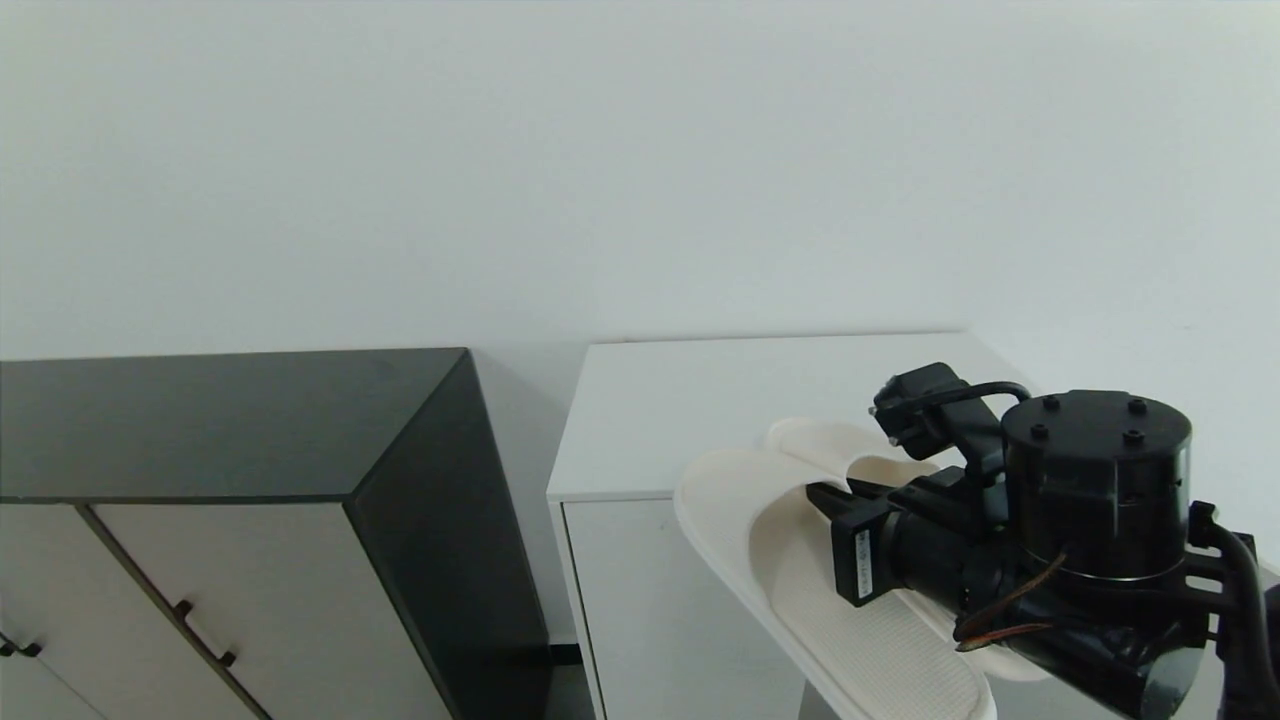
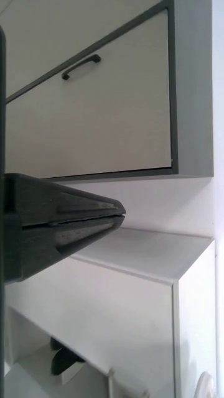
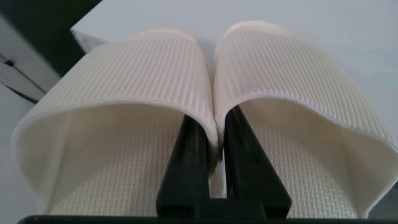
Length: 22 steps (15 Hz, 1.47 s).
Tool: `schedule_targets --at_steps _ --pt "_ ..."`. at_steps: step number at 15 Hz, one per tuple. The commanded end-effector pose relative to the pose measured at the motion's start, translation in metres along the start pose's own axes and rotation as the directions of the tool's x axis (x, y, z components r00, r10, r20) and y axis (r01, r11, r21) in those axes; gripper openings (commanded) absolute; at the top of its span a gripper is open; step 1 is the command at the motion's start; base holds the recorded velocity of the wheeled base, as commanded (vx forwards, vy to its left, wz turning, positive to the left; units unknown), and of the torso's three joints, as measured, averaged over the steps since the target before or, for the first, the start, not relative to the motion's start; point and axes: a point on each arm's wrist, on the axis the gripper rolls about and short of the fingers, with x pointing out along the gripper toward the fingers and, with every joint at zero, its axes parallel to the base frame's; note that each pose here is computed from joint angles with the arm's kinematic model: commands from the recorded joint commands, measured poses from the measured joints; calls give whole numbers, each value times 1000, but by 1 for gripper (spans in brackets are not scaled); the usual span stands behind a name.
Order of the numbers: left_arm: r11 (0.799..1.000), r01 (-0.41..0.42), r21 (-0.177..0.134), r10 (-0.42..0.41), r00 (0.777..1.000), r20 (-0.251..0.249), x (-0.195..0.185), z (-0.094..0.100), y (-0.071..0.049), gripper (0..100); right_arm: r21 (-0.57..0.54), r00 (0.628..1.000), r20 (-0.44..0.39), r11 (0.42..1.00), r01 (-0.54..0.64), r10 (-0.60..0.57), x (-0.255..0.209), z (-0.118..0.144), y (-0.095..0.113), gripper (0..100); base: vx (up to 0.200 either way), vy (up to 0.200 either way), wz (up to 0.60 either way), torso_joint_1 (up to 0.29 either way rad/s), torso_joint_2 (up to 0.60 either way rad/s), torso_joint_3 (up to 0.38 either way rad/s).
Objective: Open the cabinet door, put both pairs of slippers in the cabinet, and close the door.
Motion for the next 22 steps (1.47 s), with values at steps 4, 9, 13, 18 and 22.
schedule_targets --at_steps 4,9,13,18,22 --pt "1000 0 -1 0 1000 -1 0 0 0 0 -9 1000 -12 1000 -2 2 0 -4 0 0 -200 0 0 -4 -1 -2" --pt "1000 0 2 0 1000 -1 0 0 0 0 -10 1000 -16 1000 -1 1 -1 -5 0 0 -160 0 0 1 4 5" --pt "1000 0 2 0 1000 -1 0 0 0 0 -7 1000 -18 1000 -4 4 0 -6 0 0 0 0 0 0 0 0" --pt "1000 -1 3 1 1000 -1 0 0 0 0 -9 1000 -26 1000 -1 1 2 -8 1 0 0 -40 0 0 0 0" --pt "1000 -1 3 1 1000 -1 0 0 0 0 -9 1000 -26 1000 -1 1 1 -8 1 0 0 -200 0 4 2 5"
